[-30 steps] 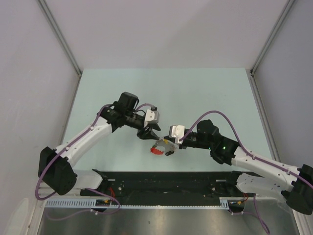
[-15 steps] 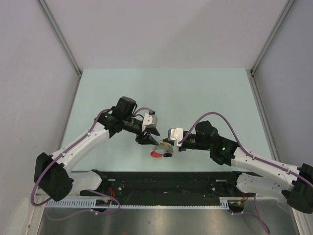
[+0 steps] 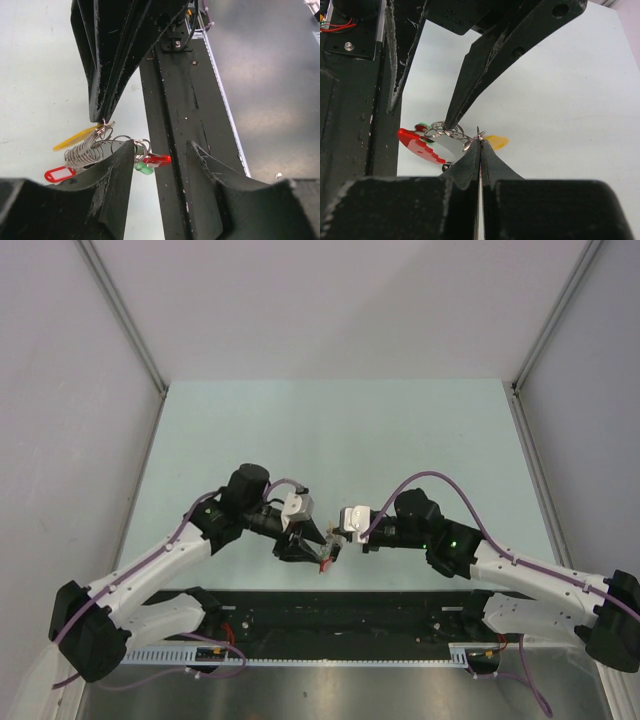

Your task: Put the keys on the keyring

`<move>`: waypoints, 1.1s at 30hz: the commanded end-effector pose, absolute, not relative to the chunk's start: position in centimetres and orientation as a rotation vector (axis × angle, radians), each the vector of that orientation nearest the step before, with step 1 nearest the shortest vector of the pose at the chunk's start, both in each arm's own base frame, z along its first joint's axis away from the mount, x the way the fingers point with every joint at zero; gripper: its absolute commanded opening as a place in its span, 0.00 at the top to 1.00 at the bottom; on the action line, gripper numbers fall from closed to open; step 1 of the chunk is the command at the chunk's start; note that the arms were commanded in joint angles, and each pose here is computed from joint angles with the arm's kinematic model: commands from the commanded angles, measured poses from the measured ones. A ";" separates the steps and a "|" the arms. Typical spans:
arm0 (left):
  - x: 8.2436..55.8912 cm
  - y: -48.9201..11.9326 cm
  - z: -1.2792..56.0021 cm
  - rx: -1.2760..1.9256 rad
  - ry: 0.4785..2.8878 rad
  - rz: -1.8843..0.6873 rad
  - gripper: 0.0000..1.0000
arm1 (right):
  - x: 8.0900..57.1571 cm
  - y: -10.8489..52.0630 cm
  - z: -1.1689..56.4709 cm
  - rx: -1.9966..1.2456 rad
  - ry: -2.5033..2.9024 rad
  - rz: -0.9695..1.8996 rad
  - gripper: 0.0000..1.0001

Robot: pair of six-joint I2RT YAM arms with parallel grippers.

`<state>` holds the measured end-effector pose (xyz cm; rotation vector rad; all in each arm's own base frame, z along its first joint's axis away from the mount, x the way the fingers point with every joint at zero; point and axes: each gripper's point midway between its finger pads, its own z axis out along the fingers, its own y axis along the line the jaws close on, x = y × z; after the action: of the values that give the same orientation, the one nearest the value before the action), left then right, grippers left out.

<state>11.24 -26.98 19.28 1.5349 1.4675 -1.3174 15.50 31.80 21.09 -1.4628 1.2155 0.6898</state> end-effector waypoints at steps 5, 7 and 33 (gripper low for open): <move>11.5 -27.2 22.0 1.465 1.386 -1.269 0.52 | 15.3 32.7 24.7 -1.438 1.103 0.693 1.00; 11.9 -27.1 22.2 1.461 1.381 -1.231 0.53 | 15.1 32.8 24.6 -1.443 1.103 0.697 1.00; 16.3 -27.4 20.0 1.670 1.418 -1.230 0.53 | 14.7 32.8 24.7 -1.449 1.097 0.678 1.00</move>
<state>18.71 -27.42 18.85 1.6077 1.5073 -1.1291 14.27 32.20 20.64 -1.5114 1.1926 0.6974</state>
